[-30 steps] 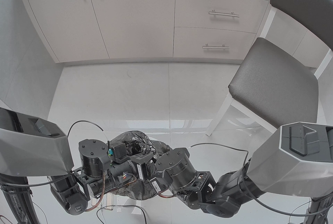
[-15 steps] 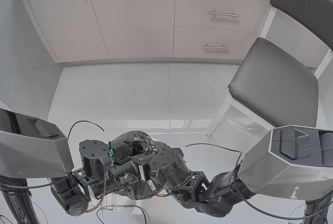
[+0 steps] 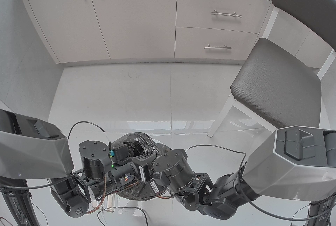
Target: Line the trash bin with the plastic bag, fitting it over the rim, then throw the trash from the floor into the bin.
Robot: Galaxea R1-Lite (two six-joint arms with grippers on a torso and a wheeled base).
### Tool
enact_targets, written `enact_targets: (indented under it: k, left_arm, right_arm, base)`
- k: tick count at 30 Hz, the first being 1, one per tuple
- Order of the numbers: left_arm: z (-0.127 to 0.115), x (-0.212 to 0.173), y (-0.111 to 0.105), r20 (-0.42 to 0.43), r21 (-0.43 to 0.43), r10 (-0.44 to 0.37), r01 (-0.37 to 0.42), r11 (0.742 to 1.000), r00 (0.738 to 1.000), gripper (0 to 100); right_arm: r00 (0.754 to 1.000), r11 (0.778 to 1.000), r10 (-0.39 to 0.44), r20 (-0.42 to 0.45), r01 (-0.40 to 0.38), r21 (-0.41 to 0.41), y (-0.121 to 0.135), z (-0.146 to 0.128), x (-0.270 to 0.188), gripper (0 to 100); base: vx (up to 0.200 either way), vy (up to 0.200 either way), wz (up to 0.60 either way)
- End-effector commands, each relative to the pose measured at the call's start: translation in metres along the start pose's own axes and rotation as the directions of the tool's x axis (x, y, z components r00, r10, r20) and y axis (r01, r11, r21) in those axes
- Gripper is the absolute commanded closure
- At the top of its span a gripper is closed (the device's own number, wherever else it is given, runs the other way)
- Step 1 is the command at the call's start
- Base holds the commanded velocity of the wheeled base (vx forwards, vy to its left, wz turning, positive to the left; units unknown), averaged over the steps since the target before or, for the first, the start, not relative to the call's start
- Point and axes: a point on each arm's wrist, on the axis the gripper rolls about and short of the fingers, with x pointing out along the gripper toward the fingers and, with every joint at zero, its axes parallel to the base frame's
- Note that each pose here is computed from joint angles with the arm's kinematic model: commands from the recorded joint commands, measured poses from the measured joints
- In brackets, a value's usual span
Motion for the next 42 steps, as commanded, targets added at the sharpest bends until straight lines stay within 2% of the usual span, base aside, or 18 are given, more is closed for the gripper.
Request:
enact_targets:
  k: [1,13,14,27,36,42]
  left_arm:
    - [0.001,-0.001,0.0,0.003,-0.004,-0.002,0.002,1.0,1.0,100]
    - [-0.002,-0.003,0.001,-0.011,-0.004,0.006,-0.006,1.0,1.0,100]
    - [-0.003,-0.004,0.0,-0.017,-0.003,0.006,-0.007,1.0,1.0,0]
    - [-0.005,-0.007,-0.001,-0.022,0.01,0.02,-0.02,1.0,1.0,0]
    - [-0.008,-0.01,0.0,-0.029,0.004,0.047,-0.047,0.999,0.998,0]
    - [-0.01,-0.011,0.001,-0.039,0.004,0.05,-0.05,0.999,0.998,0]
  right_arm:
    - [1.0,1.0,0.002,0.002,-0.002,0.0,0.0,0.001,-0.002,100]
    - [1.0,1.0,0.001,0.005,-0.001,0.001,0.001,0.002,-0.002,100]
    - [1.0,1.0,-0.001,0.004,0.001,0.002,0.001,0.001,-0.002,100]
    - [1.0,1.0,-0.019,0.0,0.019,0.001,-0.001,-0.001,0.0,100]
    - [0.992,0.993,-0.12,-0.045,0.121,0.01,-0.025,-0.01,0.016,100]
    - [0.985,0.989,-0.148,-0.088,0.149,0.011,-0.034,-0.025,0.026,100]
  base:
    - [0.0,0.0,0.0]
    - [0.0,0.0,0.0]
    - [0.0,0.0,0.0]
    - [0.0,0.0,0.0]
    - [0.0,0.0,0.0]
    - [0.0,0.0,0.0]
